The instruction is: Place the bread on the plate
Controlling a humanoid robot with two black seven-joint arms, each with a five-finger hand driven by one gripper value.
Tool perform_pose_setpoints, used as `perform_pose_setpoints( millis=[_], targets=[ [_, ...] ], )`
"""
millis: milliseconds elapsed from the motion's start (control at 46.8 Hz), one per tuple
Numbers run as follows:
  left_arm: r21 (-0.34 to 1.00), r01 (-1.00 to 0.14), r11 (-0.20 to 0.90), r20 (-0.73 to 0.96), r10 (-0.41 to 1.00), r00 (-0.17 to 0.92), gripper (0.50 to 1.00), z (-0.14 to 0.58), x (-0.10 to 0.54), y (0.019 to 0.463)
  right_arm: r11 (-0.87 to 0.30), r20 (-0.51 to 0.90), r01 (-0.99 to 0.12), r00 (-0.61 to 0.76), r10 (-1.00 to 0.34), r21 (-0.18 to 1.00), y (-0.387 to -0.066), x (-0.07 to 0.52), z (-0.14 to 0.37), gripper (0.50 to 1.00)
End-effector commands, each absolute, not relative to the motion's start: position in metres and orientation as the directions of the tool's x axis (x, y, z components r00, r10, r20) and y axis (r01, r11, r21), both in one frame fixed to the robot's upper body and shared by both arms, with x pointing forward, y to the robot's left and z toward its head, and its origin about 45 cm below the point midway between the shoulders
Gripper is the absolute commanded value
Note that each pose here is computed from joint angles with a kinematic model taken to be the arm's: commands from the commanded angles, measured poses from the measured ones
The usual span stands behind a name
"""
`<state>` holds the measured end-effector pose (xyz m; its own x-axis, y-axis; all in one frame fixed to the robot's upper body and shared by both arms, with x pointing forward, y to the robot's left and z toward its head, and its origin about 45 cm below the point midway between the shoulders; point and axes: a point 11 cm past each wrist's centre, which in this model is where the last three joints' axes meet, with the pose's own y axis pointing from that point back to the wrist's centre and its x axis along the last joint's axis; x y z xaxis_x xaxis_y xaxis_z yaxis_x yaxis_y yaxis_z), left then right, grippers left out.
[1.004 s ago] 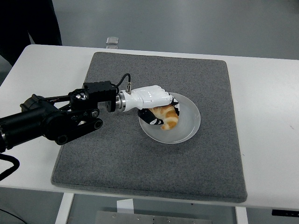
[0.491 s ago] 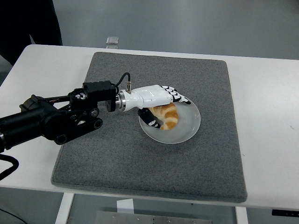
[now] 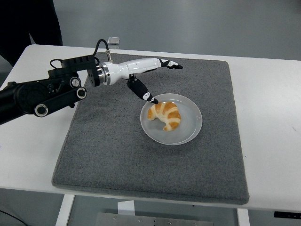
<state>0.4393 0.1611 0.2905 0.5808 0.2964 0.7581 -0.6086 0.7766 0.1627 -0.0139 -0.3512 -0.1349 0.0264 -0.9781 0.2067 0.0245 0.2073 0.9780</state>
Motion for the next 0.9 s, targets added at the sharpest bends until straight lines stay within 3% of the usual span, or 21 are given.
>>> perform_pose_setpoints(
  millis=[0,278,449,684,876],
  targets=[
    [0.135,-0.631,0.764,0.718,0.364,0.593,0.999,0.302,0.445,0.17,0.207,0.207,0.025,0.026,-0.978,0.978,-0.351,-0.014,-0.135,0.952],
    [0.036,-0.722,0.691,0.552,0.588,0.591,0.999,0.331,0.461,0.202,0.207,0.207,0.025,0.026,-0.978,0.978,-0.351,-0.014,-0.135,0.952],
    [-0.051,-0.821,0.569,0.366,0.775,0.515,0.999,0.344,0.481,0.237,0.207,0.207,0.025,0.026,-0.978,0.978,-0.351,-0.014,-0.135,0.952],
    [-0.055,-0.856,0.514,0.25,0.837,0.487,0.996,0.341,0.49,0.267,0.207,0.207,0.025,0.026,-0.978,0.978,-0.351,-0.014,-0.135,0.952],
    [-0.091,-0.912,0.4,-0.04,0.913,0.405,0.996,0.322,0.49,0.3,0.207,0.207,0.025,0.026,-0.978,0.978,-0.351,-0.014,-0.135,0.952]
  ],
)
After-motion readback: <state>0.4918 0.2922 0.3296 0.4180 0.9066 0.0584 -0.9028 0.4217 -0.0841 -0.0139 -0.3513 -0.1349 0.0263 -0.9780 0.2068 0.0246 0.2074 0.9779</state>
